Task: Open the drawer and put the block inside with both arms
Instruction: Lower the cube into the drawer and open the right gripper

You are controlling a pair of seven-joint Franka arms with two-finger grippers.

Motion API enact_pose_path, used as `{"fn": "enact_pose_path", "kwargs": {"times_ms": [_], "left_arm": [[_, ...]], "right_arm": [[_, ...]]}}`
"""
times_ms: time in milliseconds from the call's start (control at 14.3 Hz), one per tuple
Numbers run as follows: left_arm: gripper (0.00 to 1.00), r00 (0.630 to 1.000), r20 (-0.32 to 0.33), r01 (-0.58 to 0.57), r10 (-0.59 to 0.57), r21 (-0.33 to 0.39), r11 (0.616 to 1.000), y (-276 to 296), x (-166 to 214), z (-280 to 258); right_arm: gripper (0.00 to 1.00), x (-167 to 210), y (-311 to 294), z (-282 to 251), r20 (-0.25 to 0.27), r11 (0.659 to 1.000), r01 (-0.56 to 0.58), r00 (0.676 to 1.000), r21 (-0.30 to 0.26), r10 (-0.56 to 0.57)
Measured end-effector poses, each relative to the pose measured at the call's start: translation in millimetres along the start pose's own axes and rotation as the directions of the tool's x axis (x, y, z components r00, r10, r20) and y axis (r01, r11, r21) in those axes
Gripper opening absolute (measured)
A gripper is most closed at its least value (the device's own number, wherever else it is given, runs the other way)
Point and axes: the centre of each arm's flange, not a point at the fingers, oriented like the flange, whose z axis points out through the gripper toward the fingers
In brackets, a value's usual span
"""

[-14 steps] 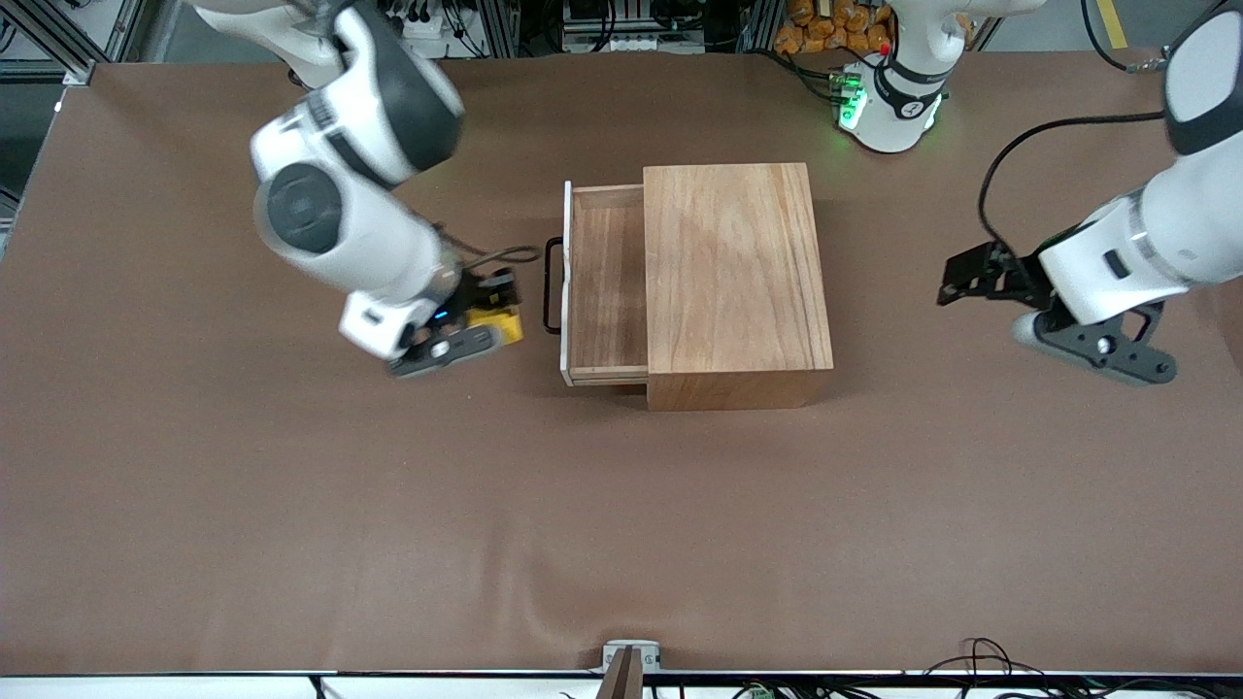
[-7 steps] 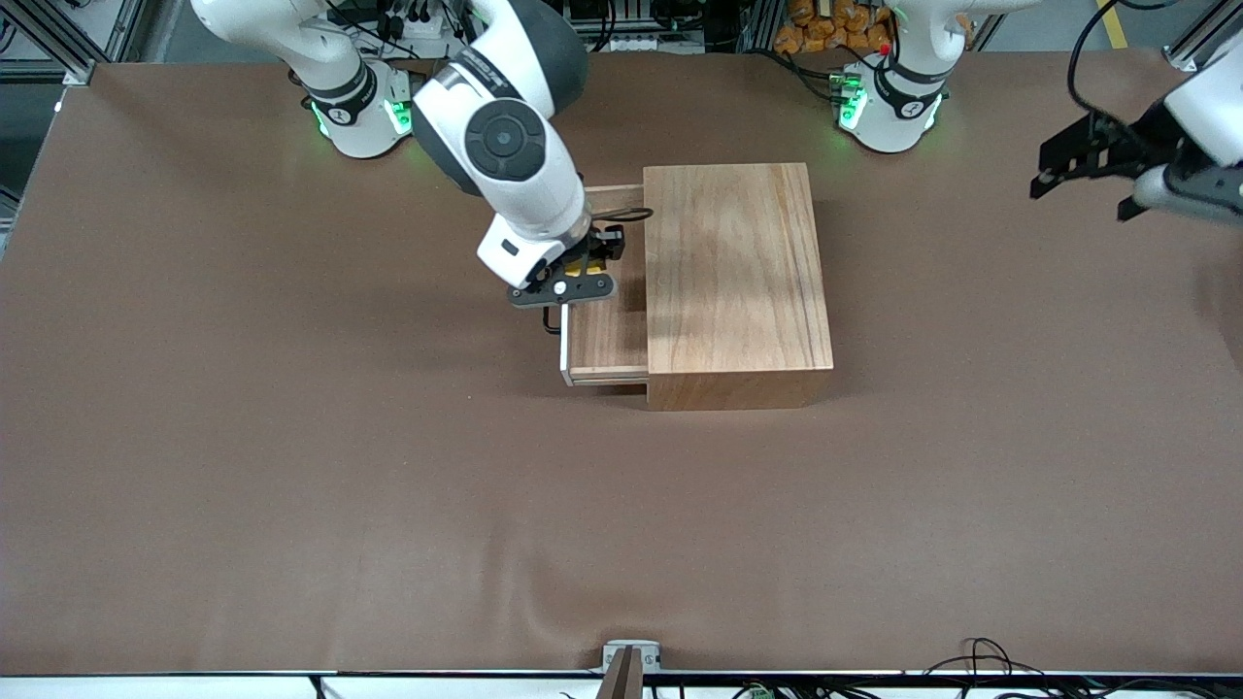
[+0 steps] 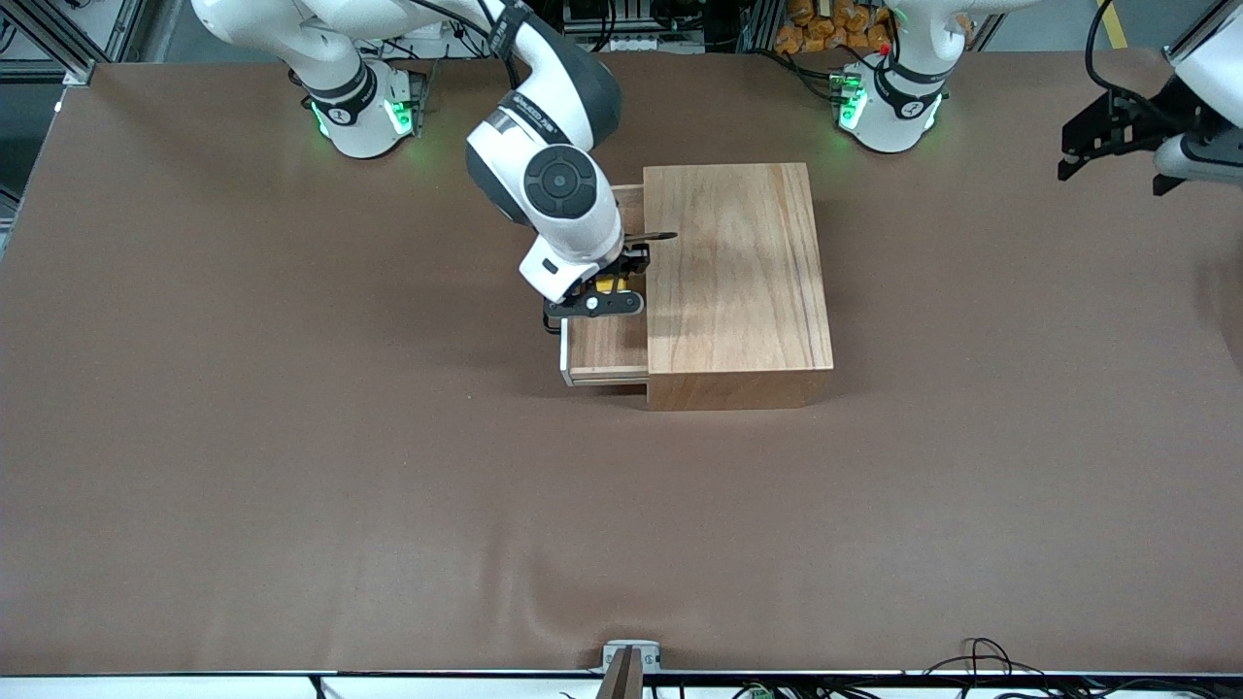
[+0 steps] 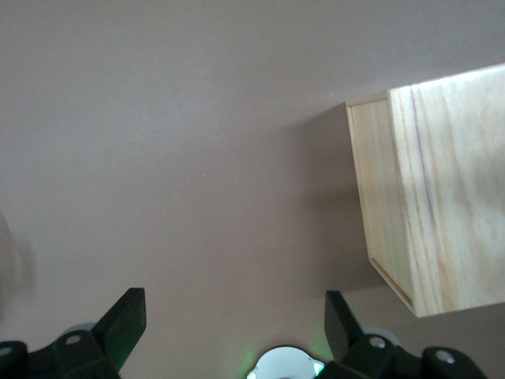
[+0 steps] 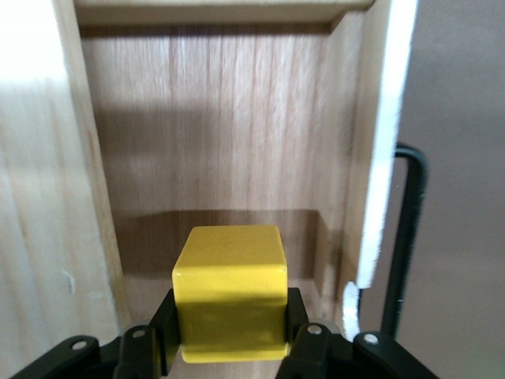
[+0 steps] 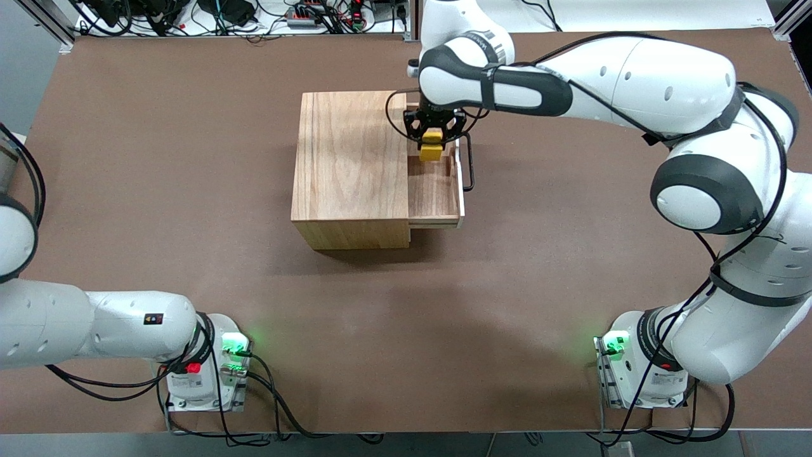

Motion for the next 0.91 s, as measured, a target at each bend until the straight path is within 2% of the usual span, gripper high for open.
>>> {"fn": "enact_pose_path", "kwargs": {"times_ms": [140, 421, 631, 771, 911], "left_arm": [[1.00, 1.000, -0.002, 0.027, -0.027, -0.004, 1.000, -20, 19, 9], [1.00, 0.999, -0.007, 0.050, -0.050, -0.007, 0.999, -38, 31, 14], [1.00, 0.999, -0.015, 0.045, -0.045, -0.005, 0.999, -32, 32, 10], [1.00, 0.999, -0.012, 0.043, -0.043, -0.006, 0.999, -31, 35, 13], [1.00, 0.999, -0.015, 0.043, -0.043, -0.005, 0.999, -31, 39, 17]], "right_arm": [[0.59, -1, -1, 4, 0.005, 1.000, -0.003, 1.000, -0.005, 0.003], [0.99, 3, 3, -2, 0.002, 1.000, -0.024, 1.000, -0.008, 0.024], [1.00, 16, 27, -46, -0.040, 0.998, -0.067, 0.997, 0.015, 0.068], [1.00, 32, 73, -102, -0.078, 0.991, -0.122, 0.989, 0.045, 0.126], [1.00, 49, 135, -153, -0.121, 0.991, -0.113, 0.985, 0.068, 0.120]]}}
